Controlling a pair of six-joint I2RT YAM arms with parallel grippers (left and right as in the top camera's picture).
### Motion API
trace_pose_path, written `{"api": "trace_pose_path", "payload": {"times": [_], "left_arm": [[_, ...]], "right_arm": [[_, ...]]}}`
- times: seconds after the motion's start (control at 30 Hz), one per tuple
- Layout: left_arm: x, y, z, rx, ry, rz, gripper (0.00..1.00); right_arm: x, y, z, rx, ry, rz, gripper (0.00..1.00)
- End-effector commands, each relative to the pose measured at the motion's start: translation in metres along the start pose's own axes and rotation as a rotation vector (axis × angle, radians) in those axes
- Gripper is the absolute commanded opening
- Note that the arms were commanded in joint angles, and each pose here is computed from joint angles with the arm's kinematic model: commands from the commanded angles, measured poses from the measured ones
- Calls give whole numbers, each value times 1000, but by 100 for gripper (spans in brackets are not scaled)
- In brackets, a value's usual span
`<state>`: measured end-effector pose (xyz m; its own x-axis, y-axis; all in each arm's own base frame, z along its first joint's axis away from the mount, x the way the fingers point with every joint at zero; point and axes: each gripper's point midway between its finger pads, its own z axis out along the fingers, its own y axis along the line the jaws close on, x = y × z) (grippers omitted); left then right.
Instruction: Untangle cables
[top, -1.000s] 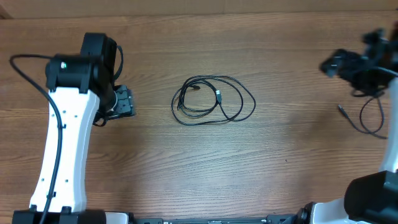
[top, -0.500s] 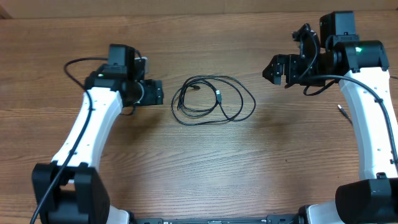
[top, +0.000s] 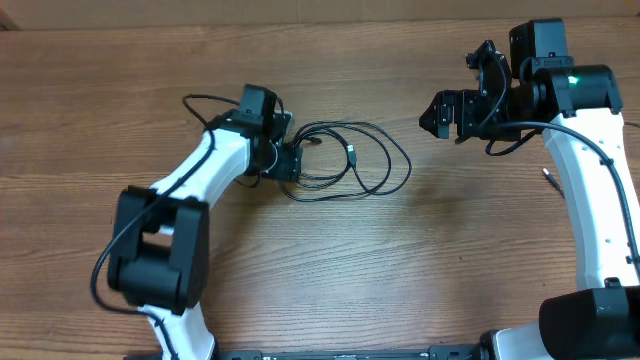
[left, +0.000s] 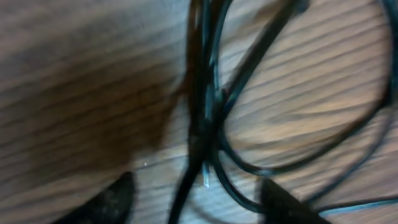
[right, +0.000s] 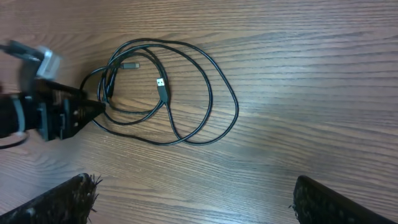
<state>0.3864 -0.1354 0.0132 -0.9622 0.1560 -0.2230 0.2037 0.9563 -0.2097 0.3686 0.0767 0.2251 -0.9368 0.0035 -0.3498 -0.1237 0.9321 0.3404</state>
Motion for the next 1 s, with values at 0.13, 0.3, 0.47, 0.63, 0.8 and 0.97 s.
{"api": "trace_pose_path", "payload": {"times": [0.13,0.3,0.47,0.63,0.8,0.97], "left_arm": [[5,0,-14,0,47,3,4],[-17,-13,-89,6,28,-5,4],[-36,-28,-186,7,-51,7,4],[-46,-41,-257,17,-173,37,4],[-55,-80,-309,189,-317,98,4],[-69,-114,-336,366,-422,171,4]], "right_arm": [[-3,6,-10,-7,-33,-19,100],[-6,6,-10,-8,-46,-25,100],[-5,4,-4,-8,-41,-23,100],[5,-1,9,-7,-5,-11,100],[16,-2,22,-9,29,-9,100],[18,22,29,-66,36,-65,100]]}}
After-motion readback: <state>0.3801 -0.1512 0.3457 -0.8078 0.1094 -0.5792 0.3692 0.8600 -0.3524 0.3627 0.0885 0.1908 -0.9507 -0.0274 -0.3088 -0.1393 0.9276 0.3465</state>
